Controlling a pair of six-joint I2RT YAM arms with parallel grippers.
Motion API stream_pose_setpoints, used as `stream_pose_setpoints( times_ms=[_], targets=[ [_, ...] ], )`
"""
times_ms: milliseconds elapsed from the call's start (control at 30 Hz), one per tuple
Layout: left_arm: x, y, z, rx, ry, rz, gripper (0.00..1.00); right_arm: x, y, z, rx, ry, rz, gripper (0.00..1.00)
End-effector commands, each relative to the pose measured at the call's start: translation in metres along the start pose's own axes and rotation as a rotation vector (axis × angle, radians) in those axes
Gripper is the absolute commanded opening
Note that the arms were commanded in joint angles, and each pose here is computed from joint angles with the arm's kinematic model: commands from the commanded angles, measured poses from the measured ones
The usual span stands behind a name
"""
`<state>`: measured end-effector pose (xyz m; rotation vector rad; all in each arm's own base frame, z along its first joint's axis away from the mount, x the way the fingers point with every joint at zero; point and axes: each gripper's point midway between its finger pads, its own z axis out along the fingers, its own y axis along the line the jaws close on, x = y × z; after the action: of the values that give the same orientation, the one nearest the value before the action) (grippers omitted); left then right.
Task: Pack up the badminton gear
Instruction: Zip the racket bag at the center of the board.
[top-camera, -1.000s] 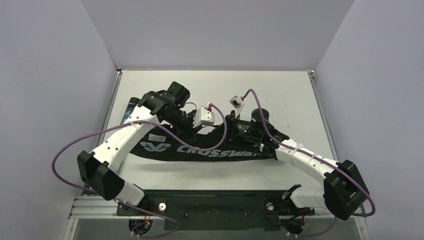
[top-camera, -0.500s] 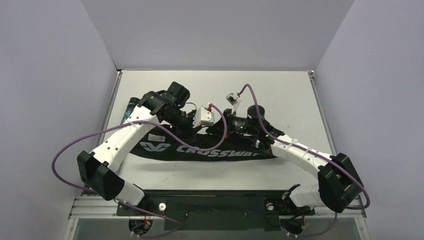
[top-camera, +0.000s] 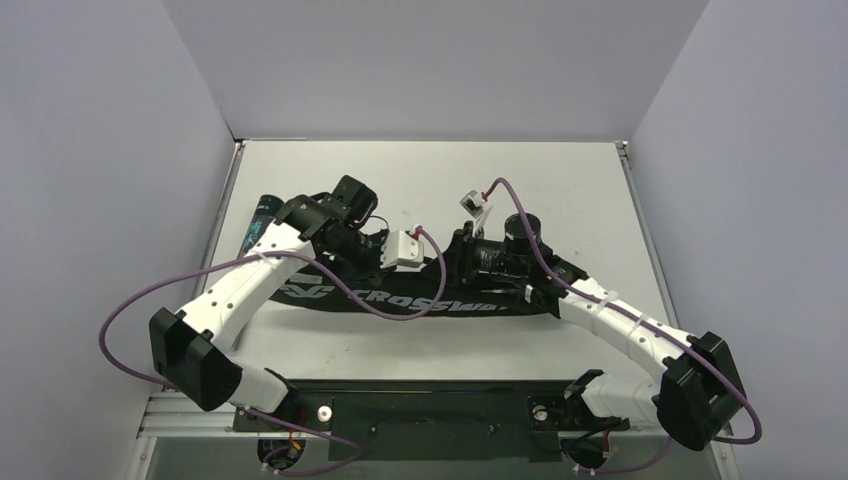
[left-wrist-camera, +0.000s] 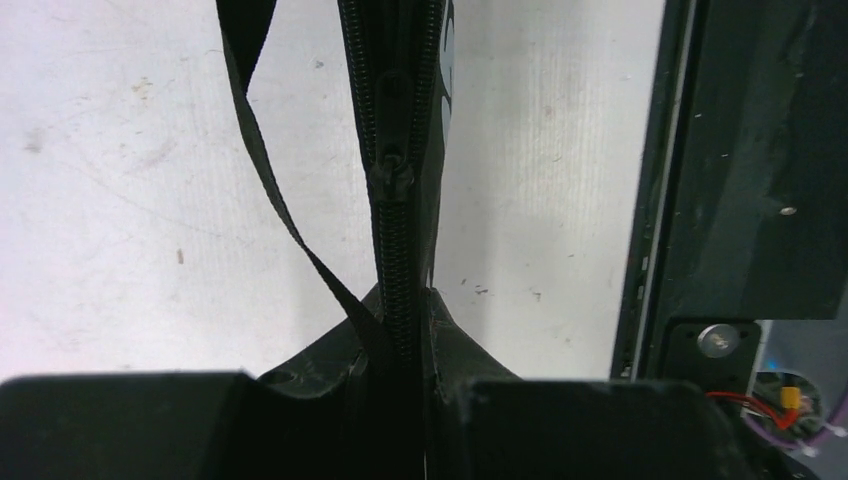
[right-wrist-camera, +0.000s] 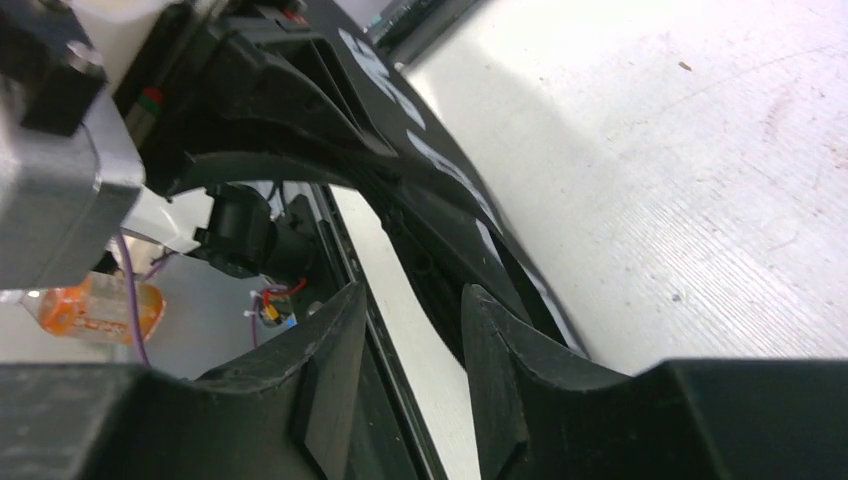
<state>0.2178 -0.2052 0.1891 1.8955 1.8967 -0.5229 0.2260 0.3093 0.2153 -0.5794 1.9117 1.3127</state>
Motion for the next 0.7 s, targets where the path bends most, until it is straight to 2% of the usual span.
stream_pose_setpoints(
  times_ms=[0, 133, 300, 667],
  targets=[
    [-0.027, 0.043, -0.032, -0.292, -0.104, 0.164, 0.0, -0.013, 0.009, -0.01, 0.014, -0.018, -0.141, 0.37],
    [-0.034, 0.053, -0.043, -0.415, -0.16, 0.243, 0.0, -0.005, 0.015, -0.013, 0.008, 0.022, -0.172, 0.4],
    [-0.022, 0.044, -0.029, -0.396, -0.156, 0.242, 0.0, 0.011, 0.024, -0.017, 0.012, 0.052, -0.213, 0.4],
    [-0.029, 0.022, -0.014, -0.381, -0.288, 0.354, 0.0, 0.026, 0.014, -0.003, 0.084, 0.062, -0.437, 0.41]
  ],
)
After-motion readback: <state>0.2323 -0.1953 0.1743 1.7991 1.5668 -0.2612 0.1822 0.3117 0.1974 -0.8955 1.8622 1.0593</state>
